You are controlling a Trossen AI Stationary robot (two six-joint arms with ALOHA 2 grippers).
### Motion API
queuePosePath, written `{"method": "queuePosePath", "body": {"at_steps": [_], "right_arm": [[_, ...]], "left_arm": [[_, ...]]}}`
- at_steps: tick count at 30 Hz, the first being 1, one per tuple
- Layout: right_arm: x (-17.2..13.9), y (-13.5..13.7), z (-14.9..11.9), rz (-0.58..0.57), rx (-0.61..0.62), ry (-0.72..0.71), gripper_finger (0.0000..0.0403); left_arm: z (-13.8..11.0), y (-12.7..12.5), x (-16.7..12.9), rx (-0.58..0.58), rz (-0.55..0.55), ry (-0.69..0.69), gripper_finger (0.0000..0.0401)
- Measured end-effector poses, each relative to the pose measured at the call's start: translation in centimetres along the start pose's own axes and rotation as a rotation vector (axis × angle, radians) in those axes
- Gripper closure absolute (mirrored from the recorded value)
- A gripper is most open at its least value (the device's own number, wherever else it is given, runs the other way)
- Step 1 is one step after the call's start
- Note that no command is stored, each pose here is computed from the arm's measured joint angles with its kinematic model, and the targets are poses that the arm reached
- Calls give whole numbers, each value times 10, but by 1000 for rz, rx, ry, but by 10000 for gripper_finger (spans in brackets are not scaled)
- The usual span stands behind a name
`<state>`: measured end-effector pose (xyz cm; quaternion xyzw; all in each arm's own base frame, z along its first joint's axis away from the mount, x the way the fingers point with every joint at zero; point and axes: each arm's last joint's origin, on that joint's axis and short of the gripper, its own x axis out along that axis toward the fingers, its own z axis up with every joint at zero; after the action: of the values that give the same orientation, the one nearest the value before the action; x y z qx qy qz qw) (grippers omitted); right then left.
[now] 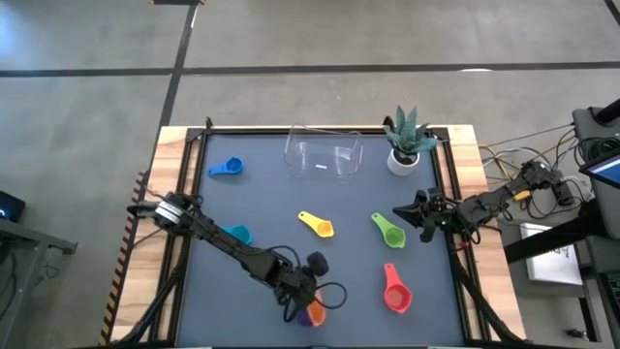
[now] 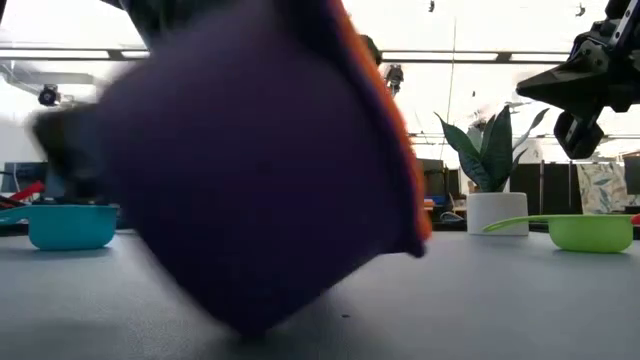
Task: Nest measuring cups in basket
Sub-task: Move the stacked measuring cups to the center of the table
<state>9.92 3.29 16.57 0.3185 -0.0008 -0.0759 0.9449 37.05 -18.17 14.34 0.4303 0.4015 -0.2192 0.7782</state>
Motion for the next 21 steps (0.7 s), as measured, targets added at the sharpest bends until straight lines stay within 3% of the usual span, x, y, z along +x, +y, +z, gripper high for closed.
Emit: {"method": "queuePosePath", "body": {"at_steps": [5,9,15,21], "right_arm": [[0,0,0,0,0,0,394],[0,0,0,0,0,0,394],[0,0,0,0,0,0,394],[0,0,0,0,0,0,394]], "left_arm": [[-9,4,-2,-105,248,199,397],[-33,0,-4,-232,436,369,398],[-74,-23,-26,-474,572,393,399],[-92,-42,-46,-540,684,366,400]]}}
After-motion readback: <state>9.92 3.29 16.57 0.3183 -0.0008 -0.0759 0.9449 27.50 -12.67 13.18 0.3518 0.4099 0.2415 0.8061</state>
